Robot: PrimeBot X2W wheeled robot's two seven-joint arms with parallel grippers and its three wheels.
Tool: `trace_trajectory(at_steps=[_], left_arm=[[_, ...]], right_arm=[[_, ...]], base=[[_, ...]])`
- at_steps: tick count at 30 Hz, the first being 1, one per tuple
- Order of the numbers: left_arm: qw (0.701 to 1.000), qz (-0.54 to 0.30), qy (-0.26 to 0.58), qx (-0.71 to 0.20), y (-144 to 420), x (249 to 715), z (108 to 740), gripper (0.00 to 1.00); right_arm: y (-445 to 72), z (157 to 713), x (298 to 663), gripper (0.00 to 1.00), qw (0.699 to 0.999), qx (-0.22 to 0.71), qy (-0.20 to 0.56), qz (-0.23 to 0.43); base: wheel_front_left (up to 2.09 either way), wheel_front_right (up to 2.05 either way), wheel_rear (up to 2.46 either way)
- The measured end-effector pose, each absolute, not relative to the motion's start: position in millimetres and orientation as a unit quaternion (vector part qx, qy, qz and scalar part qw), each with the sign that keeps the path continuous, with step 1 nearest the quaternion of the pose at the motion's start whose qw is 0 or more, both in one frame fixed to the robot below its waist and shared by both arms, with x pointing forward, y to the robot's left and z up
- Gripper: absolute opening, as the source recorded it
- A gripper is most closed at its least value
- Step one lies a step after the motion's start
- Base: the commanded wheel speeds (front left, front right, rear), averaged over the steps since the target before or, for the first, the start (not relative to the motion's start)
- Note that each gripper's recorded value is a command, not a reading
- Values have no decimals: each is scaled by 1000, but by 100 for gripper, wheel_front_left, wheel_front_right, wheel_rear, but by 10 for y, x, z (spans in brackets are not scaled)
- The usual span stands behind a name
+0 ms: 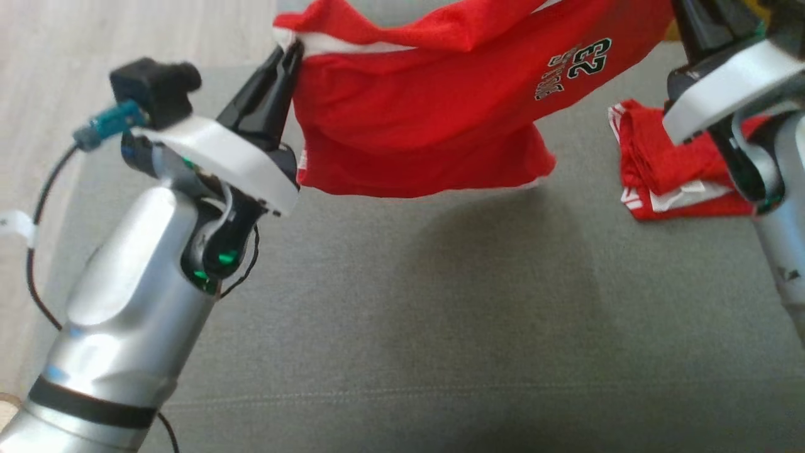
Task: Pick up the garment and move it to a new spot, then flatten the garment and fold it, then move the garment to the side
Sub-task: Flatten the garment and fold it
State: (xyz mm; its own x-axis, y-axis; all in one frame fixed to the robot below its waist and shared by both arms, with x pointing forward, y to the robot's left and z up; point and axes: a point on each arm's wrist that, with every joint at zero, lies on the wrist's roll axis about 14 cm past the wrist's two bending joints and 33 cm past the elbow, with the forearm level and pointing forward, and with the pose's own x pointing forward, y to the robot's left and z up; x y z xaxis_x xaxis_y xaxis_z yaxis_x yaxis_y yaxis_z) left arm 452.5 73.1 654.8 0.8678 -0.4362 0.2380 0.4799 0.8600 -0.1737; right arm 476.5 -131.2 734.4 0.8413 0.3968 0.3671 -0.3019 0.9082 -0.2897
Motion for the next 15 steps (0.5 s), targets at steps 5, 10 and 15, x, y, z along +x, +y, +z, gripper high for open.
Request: trace_trajectory(at_steps=[5, 10, 15], left_arm=[[960, -220, -107, -137, 832, 4356, 6905, 0], [964, -203, -73, -158, 936, 4414, 6900, 0], [967, -190, -32, -165, 1017, 4643, 6712, 0]], right_arm=[[-1222, 7628, 4712, 0, 947, -120, -237, 180], [-1218, 7472, 4892, 0, 964, -97, -180, 171], [-1107, 7307, 5135, 0, 970, -86, -138, 183]], base=[[0, 0, 0], [0, 0, 0], [0, 0, 0]])
